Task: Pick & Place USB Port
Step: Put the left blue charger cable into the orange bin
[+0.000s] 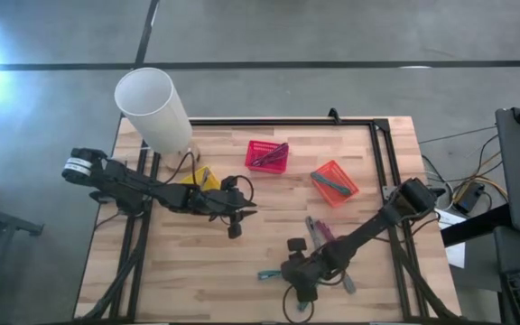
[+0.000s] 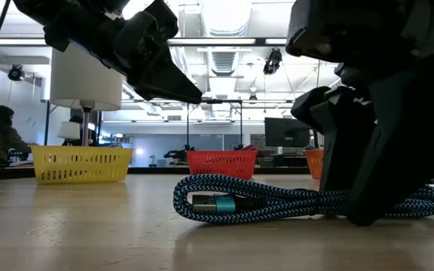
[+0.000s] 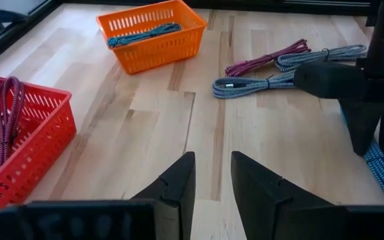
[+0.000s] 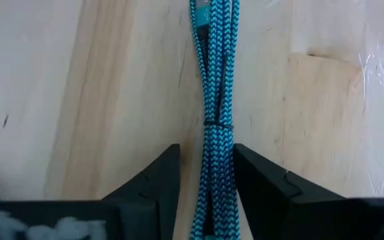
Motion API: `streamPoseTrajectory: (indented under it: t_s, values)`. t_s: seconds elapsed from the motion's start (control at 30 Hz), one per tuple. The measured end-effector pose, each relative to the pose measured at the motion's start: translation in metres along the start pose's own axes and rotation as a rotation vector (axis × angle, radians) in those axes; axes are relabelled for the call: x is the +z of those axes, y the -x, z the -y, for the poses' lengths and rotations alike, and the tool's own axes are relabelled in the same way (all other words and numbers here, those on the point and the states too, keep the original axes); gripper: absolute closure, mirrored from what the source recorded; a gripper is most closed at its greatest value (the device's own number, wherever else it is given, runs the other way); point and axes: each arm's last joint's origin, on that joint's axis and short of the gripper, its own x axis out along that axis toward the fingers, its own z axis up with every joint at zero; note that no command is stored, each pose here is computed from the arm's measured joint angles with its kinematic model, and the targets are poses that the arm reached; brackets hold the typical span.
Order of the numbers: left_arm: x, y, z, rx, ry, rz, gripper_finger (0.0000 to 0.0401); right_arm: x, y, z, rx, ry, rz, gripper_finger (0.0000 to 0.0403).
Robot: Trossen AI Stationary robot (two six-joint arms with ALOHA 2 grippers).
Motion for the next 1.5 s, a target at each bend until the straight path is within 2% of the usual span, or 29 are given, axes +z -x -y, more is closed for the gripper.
streamPoseTrajectory:
  t_s: [0.33,0.5,0.67,0.77,1.0,1.13,1.33,1.5]
  values:
    - [0.001,0.0,0.0,-0.001,0.002,0.007,0.0302,0.003,0.009,0.007,-0.011,-0.07,0.006,0.038]
    - [0.001,0.0,0.0,-0.001,0.003,0.006,0.0302,0.01,0.028,0.01,-0.008,-0.091,0.036,0.0384]
    - [0.001,0.0,0.0,-0.001,0.004,0.009,0.0302,0.012,0.055,0.017,-0.069,-0.106,0.045,0.0383]
    - [0.001,0.0,0.0,-0.001,0.004,0.01,0.0302,0.009,0.073,0.025,-0.164,-0.131,0.03,0.0383]
    - [0.002,0.0,0.0,-0.001,0.005,0.01,0.0302,-0.014,0.119,0.055,-0.447,-0.358,-0.045,0.0383]
    - [0.001,0.0,0.0,-0.001,0.005,0.01,0.0302,-0.034,0.136,0.07,-0.572,-0.406,0.024,0.0383]
    - [0.002,0.0,0.0,-0.001,0.006,0.01,0.0302,-0.066,0.148,0.099,-0.691,-0.434,0.096,0.0383]
    - [0.002,0.0,0.0,-0.003,0.008,0.019,0.0302,-0.095,0.146,0.123,-0.728,-0.513,0.123,0.0383]
